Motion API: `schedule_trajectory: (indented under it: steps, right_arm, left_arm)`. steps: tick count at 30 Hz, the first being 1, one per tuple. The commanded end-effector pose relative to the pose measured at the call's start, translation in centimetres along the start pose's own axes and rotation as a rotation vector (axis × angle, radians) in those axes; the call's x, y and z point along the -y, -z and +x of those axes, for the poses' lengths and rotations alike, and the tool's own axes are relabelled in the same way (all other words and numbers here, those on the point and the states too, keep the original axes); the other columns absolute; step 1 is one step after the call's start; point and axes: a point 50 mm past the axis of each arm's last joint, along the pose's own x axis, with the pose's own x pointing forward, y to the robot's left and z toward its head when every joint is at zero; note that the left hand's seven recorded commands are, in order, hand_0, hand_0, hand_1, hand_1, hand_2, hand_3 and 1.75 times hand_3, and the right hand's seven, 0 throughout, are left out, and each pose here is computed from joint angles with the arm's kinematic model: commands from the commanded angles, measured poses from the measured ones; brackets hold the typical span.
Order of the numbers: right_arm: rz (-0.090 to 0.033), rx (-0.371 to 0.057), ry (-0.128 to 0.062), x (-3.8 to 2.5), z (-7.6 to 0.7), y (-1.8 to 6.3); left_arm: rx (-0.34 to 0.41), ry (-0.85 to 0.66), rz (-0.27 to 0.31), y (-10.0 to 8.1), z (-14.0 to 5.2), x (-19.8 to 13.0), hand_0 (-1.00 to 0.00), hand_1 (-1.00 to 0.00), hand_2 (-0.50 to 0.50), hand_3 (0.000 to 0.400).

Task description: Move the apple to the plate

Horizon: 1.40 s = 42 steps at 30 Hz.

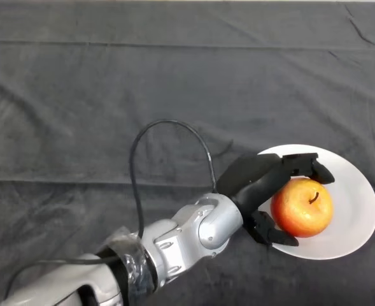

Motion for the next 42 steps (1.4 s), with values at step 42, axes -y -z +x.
schedule_trajectory:
  steps: [42]
  right_arm:
    - [0.03, 0.018, -0.008, -0.15, 0.09, -0.14]
  left_arm:
    - [-0.026, -0.501, -0.133, 4.4, -6.2, -15.7, 0.0, 0.0, 0.0, 0.0]
